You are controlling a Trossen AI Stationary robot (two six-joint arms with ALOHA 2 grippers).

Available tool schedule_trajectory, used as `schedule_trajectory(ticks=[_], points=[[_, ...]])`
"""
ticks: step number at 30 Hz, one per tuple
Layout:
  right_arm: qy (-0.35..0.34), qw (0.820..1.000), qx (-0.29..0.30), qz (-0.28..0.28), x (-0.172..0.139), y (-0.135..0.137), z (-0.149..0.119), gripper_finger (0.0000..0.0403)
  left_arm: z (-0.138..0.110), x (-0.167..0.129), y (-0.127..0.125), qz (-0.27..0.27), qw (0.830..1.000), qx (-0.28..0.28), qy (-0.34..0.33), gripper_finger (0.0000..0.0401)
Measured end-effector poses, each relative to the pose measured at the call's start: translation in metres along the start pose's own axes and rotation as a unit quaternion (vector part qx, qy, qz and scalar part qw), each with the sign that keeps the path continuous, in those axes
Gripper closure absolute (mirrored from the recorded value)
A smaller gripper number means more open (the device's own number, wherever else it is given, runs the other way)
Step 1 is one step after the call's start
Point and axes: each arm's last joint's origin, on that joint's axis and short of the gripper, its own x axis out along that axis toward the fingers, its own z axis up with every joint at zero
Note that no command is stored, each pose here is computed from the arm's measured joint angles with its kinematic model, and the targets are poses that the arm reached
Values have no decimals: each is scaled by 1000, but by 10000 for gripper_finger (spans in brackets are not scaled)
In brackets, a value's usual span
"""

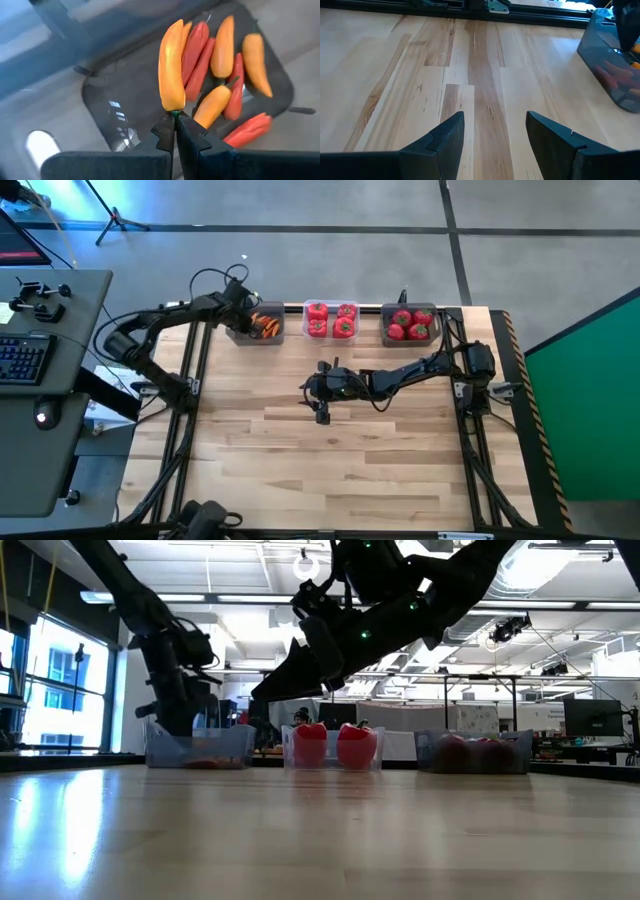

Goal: Sort produce into baskets
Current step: Put the yellow chili pepper into the left black bin, then return to Home Position

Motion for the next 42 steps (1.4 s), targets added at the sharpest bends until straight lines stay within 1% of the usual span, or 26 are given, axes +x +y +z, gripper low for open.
schedule_trajectory(ticks=[4, 9, 14, 16, 19, 21, 23, 24, 26, 27, 28, 29, 31, 33, 36, 40, 42], points=[[0, 1000, -3, 0, 0, 0, 0, 199, 0, 7, 0, 2, 1000, 4, 9, 398], [1, 1000, -9, -14, 0, -1, 0, 199, 2, 4, -2, 9, 1000, 23, -10, 370], [3, 999, -35, -28, 0, -2, 0, 199, 6, -11, -11, 5, 998, 50, -47, 329], [4, 999, -43, -31, 0, -2, 0, 199, 7, -20, -14, 3, 995, 74, -63, 316], [6, 997, -59, -42, 0, -2, 0, 205, 6, -35, -23, -2, 990, 112, -89, 312], [7, 996, -74, -48, 0, -1, 0, 223, 4, -46, -31, -11, 983, 134, -122, 324], [7, 994, -98, -51, -1, 0, -4, 254, -1, -55, -39, -22, 973, 151, -174, 345], [2, 994, -98, -56, -2, -2, -8, 275, -4, -58, -42, -28, 967, 155, -199, 359], [-27, 995, -86, -48, -5, -10, -18, 325, -12, -62, -48, -43, 956, 157, -245, 385], [-44, 995, -79, -39, -7, -16, -23, 354, -17, -63, -50, -54, 949, 161, -266, 393], [-58, 995, -69, -30, -10, -21, -29, 377, -21, -64, -53, -66, 942, 165, -286, 396], [-66, 996, -59, -23, -12, -26, -36, 389, -25, -65, -55, -76, 935, 169, -303, 395], [-67, 997, -34, -20, -19, -33, -50, 387, -34, -67, -60, -98, 919, 179, -337, 393], [-58, 998, -24, -20, -31, -36, -57, 386, -42, -68, -65, -121, 901, 196, -367, 396], [-68, 997, -24, -27, -56, -38, -56, 399, -55, -70, -71, -157, 872, 216, -410, 400], [-68, 996, -21, -50, -95, -42, -57, 401, -70, -70, -77, -222, 831, 237, -452, 400], [-73, 995, -10, -62, -113, -44, -61, 402, -78, -69, -80, -249, 812, 241, -470, 400]])
